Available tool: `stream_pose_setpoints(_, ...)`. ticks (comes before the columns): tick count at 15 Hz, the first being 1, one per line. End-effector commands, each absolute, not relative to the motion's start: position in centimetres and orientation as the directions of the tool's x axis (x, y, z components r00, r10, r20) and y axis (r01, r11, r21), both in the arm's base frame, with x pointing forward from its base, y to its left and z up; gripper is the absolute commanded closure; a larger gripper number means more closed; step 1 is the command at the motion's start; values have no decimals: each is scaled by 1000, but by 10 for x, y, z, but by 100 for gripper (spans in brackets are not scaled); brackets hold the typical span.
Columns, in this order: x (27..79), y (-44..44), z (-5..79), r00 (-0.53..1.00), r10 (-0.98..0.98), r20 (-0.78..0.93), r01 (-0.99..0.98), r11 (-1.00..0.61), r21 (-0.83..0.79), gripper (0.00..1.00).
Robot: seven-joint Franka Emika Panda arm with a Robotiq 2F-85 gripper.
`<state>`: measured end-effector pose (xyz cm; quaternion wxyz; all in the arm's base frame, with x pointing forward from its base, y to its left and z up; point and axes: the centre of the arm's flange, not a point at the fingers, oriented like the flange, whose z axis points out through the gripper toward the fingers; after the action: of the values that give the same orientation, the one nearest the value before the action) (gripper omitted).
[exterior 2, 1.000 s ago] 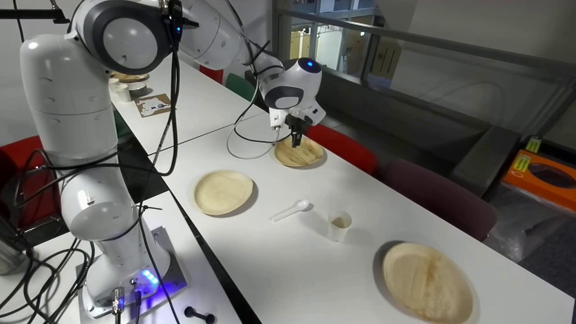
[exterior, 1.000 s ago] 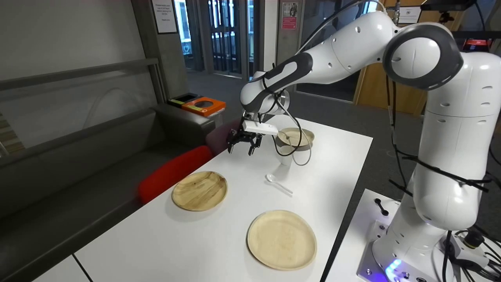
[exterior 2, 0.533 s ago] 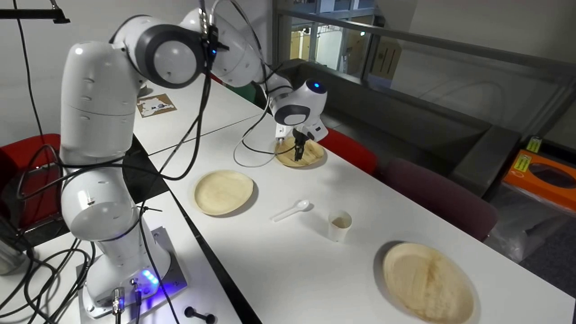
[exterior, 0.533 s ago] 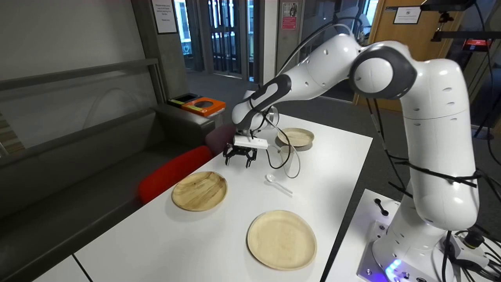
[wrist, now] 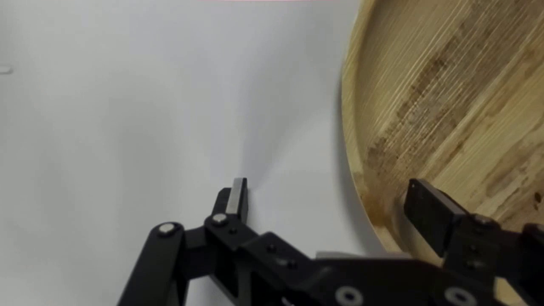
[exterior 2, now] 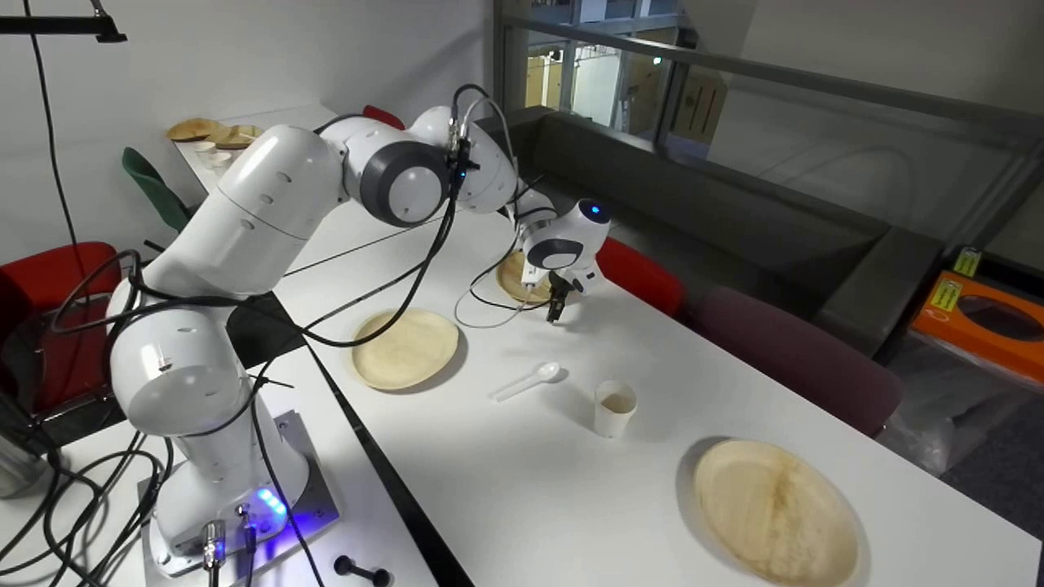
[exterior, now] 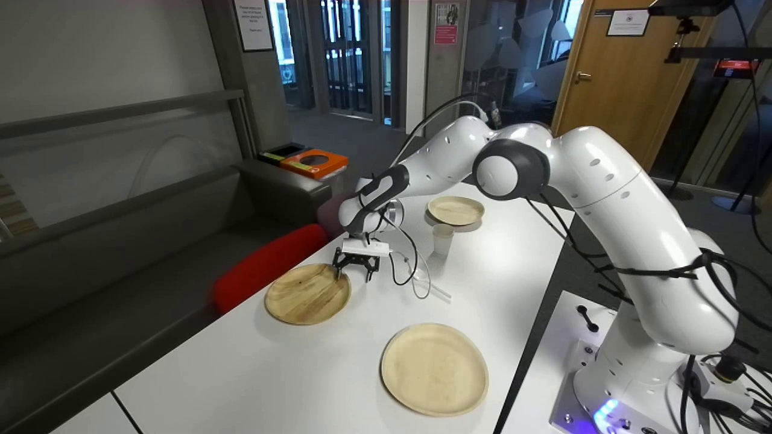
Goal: Stack up the brown plates on the right side and then move them to the left
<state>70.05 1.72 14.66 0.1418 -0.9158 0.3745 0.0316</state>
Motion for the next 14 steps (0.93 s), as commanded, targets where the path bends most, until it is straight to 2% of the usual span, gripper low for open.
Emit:
stream_pose_setpoints(1,733,21,155,713,-680,-170,-697,-663,-272,0)
stream_pose_setpoints(3,741,25,161,715,-679,-163,-692,-658,-295,0)
stream_pose_setpoints(4,745,26,164,717,-678,-158,-689,-658,-302,6)
stream_pose_setpoints(5,749,28,165,719,-677,-157,-687,-659,-306,26)
stream_pose_setpoints(8,752,31,168,723,-672,-158,-682,-659,-317,47)
stream_pose_setpoints(14,757,30,164,718,-677,-160,-687,-654,-316,94)
